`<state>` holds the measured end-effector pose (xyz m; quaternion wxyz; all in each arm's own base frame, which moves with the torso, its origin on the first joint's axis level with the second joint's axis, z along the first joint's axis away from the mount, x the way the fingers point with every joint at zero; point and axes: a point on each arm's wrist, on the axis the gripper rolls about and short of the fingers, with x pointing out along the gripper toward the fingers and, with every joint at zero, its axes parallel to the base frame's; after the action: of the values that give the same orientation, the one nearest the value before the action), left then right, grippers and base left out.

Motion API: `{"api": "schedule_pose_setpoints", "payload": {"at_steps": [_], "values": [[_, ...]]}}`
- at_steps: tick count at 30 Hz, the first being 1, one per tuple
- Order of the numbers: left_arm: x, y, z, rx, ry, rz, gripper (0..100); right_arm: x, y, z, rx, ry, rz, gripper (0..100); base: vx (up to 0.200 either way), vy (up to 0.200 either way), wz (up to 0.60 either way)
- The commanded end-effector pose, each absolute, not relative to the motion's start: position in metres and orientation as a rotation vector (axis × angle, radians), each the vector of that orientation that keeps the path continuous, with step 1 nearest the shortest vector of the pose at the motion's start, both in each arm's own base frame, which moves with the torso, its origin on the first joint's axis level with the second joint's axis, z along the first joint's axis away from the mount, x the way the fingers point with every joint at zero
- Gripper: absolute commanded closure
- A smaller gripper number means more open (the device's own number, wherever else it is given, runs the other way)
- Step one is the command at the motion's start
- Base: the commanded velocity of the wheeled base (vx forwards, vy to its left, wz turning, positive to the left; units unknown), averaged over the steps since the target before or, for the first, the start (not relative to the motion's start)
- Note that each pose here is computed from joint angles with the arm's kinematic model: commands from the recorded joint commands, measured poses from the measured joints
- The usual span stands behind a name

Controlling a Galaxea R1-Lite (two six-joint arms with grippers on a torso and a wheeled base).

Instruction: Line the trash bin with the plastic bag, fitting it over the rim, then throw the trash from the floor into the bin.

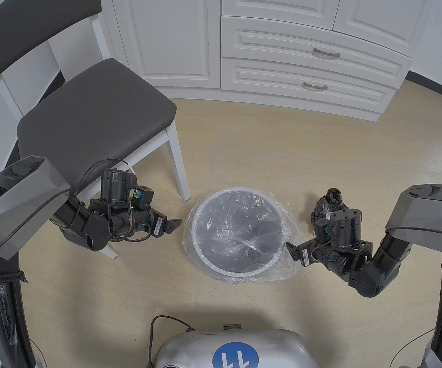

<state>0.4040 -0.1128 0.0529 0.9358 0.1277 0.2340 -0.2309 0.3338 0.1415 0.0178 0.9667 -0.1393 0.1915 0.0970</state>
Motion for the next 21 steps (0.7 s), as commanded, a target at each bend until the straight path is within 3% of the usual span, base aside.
{"api": "schedule_pose_setpoints", "payload": {"at_steps": [1,4,13,21], "values": [[0.403,-0.111,0.057,0.262,0.463,-0.468,0,0.352,0.148,0.008,-0.191,0.425,0.214,0,0.0,0.0,0.0],[0.404,-0.106,0.06,0.259,0.457,-0.456,0,0.365,0.15,0.011,-0.113,0.45,0.185,0,0.0,0.0,0.0],[0.404,-0.105,0.061,0.257,0.422,-0.452,0,0.365,0.138,0.034,-0.09,0.403,0.159,0,0.0,0.0,0.0],[0.405,-0.106,0.061,0.257,0.419,-0.451,0,0.374,0.137,0.011,-0.101,0.444,0.149,0,0.0,0.0,0.0]]}}
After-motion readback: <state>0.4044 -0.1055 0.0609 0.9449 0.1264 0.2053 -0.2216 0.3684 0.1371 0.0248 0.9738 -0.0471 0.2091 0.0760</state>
